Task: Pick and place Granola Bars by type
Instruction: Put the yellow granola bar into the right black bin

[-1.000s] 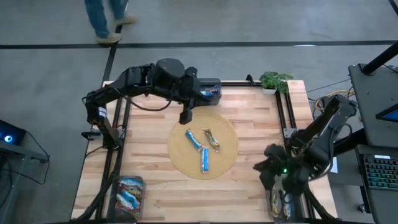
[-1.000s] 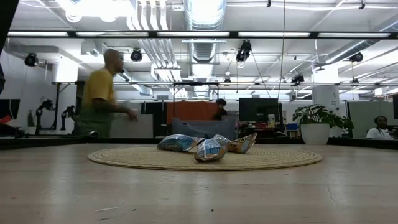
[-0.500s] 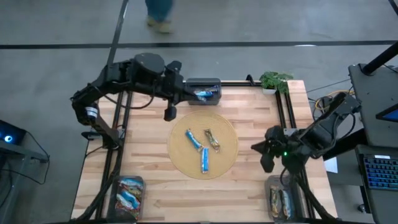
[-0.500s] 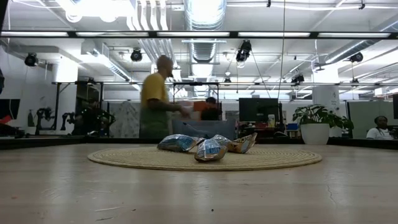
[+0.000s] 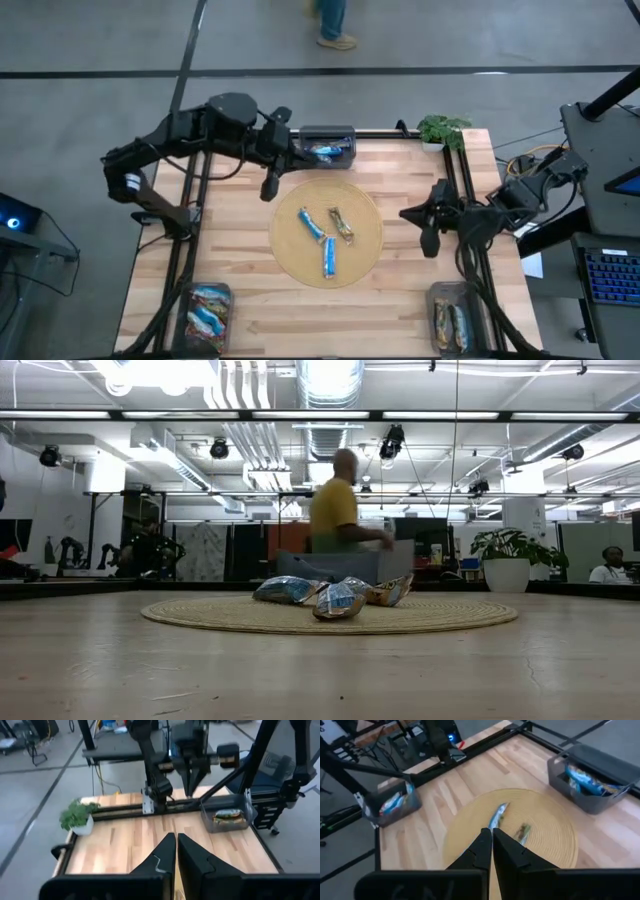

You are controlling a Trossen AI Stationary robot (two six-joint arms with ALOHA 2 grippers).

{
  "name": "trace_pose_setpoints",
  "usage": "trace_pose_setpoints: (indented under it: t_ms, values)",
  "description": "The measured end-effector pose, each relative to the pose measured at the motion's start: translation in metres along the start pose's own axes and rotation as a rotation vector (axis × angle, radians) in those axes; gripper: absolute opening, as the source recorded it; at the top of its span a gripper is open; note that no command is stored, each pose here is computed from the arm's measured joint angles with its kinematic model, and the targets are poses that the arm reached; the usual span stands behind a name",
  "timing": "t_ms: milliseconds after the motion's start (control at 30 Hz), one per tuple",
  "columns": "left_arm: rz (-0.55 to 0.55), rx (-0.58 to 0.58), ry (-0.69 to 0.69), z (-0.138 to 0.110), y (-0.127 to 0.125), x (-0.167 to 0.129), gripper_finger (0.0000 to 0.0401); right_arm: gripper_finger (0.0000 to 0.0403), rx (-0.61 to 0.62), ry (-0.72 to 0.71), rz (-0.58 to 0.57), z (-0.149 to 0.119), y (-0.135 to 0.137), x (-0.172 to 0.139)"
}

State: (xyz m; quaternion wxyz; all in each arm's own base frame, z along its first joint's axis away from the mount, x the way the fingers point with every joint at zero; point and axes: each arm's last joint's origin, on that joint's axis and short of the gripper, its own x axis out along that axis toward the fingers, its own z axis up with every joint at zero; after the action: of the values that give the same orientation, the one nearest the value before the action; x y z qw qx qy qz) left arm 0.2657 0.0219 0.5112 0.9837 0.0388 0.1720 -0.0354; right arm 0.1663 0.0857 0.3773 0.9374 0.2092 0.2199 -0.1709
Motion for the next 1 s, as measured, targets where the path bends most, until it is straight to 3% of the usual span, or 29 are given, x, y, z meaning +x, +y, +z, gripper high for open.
trace_pose_setpoints:
  t_ms: [233,433,800,1000]
  values:
    - [0.033,-0.044,-0.04,-0.042,-0.003,-0.003,0.0,0.0008,-0.003,-0.007,-0.025,0.003,-0.004,0.003]
    - [0.163,-0.073,-0.031,-0.076,-0.004,-0.011,0.0,0.0008,-0.016,-0.009,-0.035,0.005,-0.005,0.004]
    - [0.179,-0.297,0.069,-0.127,-0.006,0.002,0.0002,0.0008,0.012,-0.011,-0.041,0.006,-0.006,0.005]
    - [0.142,-0.3,0.12,-0.133,-0.006,0.009,0.0059,0.0008,0.042,-0.012,-0.041,0.006,-0.006,0.005]
